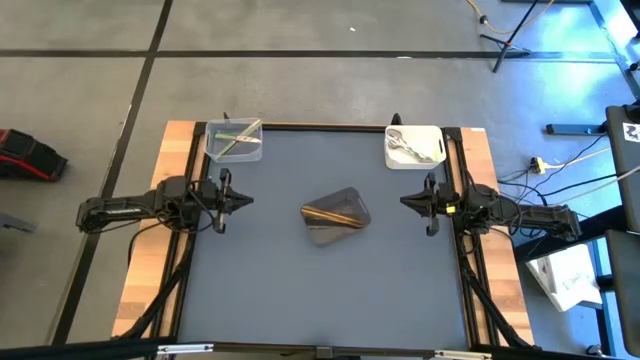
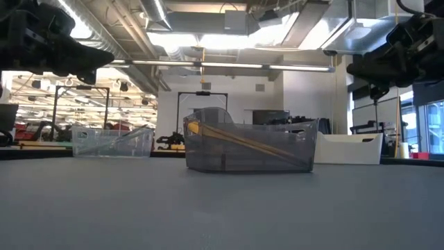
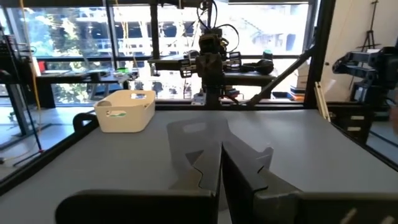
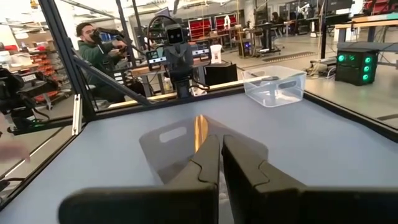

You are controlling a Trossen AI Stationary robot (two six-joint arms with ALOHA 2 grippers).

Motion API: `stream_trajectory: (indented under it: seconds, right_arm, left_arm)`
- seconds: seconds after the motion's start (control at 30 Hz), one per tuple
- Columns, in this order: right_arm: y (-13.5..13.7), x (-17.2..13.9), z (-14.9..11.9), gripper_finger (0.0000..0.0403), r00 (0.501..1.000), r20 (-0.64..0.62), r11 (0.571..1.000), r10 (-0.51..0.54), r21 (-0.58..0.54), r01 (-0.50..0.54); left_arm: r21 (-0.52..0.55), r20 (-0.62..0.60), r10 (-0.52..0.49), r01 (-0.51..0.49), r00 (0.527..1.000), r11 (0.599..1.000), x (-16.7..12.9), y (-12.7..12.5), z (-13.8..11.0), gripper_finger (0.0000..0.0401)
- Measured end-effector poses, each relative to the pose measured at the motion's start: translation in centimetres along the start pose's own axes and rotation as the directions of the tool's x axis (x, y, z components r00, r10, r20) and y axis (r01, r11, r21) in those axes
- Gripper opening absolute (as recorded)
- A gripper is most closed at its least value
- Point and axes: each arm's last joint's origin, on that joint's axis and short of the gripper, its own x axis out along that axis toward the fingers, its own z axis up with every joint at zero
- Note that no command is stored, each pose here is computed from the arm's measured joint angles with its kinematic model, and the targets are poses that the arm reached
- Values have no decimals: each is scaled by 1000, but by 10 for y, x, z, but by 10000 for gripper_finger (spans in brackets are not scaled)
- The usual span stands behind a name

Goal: Sort silverware by color (type)
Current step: Return to Home Position

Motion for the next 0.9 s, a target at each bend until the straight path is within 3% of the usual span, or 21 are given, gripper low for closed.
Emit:
stream_trajectory:
  seconds: [0.9]
  right_arm:
    - [0, 0, 0, 12, 1000, -1, 1000, -2, 0, 2]
  left_arm:
    - [1, 4, 11, -11, 1000, 1000, 0, 0, 0, 8]
